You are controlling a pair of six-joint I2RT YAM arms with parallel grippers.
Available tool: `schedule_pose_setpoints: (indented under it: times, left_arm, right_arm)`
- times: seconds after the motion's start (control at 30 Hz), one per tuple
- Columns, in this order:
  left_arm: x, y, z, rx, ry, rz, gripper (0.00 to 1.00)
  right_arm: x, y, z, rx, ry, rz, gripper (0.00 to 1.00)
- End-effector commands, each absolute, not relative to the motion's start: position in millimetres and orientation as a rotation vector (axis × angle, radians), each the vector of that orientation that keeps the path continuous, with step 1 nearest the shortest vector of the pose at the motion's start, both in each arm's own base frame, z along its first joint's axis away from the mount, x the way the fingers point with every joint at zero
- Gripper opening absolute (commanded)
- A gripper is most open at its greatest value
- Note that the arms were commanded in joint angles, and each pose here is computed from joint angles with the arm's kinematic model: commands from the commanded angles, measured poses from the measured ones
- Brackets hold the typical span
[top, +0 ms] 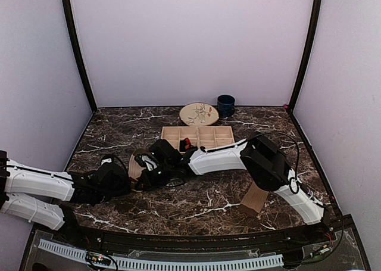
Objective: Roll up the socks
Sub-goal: Roll the sock at the center of the board.
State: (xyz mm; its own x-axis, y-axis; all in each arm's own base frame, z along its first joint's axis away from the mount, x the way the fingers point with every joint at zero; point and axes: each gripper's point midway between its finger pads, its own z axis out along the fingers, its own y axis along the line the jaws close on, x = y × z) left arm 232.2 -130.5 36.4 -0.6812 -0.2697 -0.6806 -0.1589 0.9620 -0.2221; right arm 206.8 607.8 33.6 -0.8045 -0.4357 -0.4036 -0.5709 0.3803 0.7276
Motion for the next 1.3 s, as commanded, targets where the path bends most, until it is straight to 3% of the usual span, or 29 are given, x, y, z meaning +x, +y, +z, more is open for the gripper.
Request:
schedule_pose_setpoints:
  times: [0.0, 0.47, 1.27]
  left_arm:
    - [233.5, -126.1, 34.5, -0.28, 2.346, -0.117, 0.66]
    - [226.7, -123.3, 41.9, -0.295, 2.322, -0.193, 0.67]
    - [227.3, -123.0, 4.9, -0.295, 2.408, -0.068, 0.65]
  right_arm:
    - [203.5, 602.2, 25.9, -0.914, 2.525, 1.404, 0.0]
    - [205.1, 598.8, 26.1, -0.907, 2.533, 1.409, 0.0]
    - [201.3, 599.2, 27.0, -0.892, 2.559, 1.447, 0.0]
